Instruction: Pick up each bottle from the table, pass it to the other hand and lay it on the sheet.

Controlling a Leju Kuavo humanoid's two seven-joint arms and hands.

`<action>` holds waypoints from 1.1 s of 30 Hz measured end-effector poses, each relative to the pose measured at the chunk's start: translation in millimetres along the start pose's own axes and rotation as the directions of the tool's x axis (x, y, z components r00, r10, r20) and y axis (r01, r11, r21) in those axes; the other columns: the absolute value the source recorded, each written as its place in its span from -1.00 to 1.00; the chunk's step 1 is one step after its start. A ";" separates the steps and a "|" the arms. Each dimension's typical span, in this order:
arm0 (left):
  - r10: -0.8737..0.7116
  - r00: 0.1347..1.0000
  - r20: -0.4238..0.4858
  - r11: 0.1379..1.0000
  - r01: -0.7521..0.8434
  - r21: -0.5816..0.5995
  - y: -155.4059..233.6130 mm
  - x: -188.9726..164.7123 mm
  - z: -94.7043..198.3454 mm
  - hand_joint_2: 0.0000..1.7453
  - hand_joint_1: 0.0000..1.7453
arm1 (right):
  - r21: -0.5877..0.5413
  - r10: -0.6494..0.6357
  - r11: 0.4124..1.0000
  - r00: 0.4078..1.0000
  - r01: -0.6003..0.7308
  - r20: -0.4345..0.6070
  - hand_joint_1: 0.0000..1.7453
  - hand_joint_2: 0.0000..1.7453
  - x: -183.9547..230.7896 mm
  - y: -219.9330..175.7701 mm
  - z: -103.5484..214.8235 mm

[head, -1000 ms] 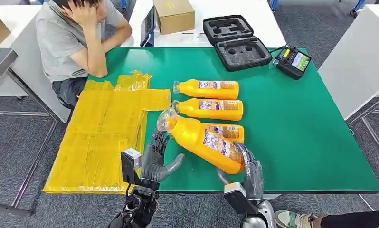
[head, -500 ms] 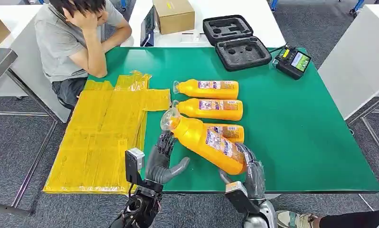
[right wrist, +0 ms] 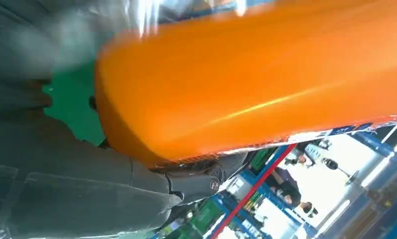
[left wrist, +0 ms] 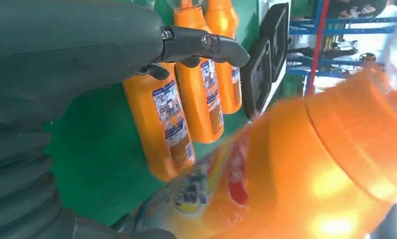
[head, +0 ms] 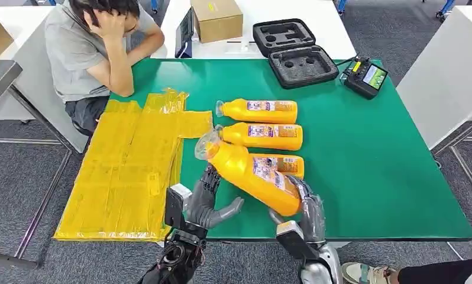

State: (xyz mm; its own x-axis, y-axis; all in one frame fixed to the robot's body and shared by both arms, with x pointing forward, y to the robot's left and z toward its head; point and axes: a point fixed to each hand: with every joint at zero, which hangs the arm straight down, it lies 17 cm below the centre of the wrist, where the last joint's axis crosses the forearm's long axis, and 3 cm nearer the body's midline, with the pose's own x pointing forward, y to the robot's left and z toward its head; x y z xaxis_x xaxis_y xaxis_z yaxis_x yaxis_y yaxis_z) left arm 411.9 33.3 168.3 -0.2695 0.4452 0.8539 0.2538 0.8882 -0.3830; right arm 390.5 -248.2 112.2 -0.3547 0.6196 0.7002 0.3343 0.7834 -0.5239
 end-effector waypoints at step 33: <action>0.136 0.989 -0.061 0.987 -0.140 -0.082 -29.3 -1.9 -5.4 1.00 -0.16 | 0.091 -0.100 0.991 0.995 0.100 -0.015 0.80 1.00 7.0 49.5 -1.5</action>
State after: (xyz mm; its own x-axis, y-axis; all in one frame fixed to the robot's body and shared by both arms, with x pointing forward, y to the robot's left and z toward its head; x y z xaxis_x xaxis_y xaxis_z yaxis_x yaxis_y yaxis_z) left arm 410.0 5.8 179.8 -0.1758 0.5539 0.8138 0.3648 0.8045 -0.4687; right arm 405.9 -205.1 92.0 -0.3734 0.5378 0.7559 0.2165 0.8428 -0.4927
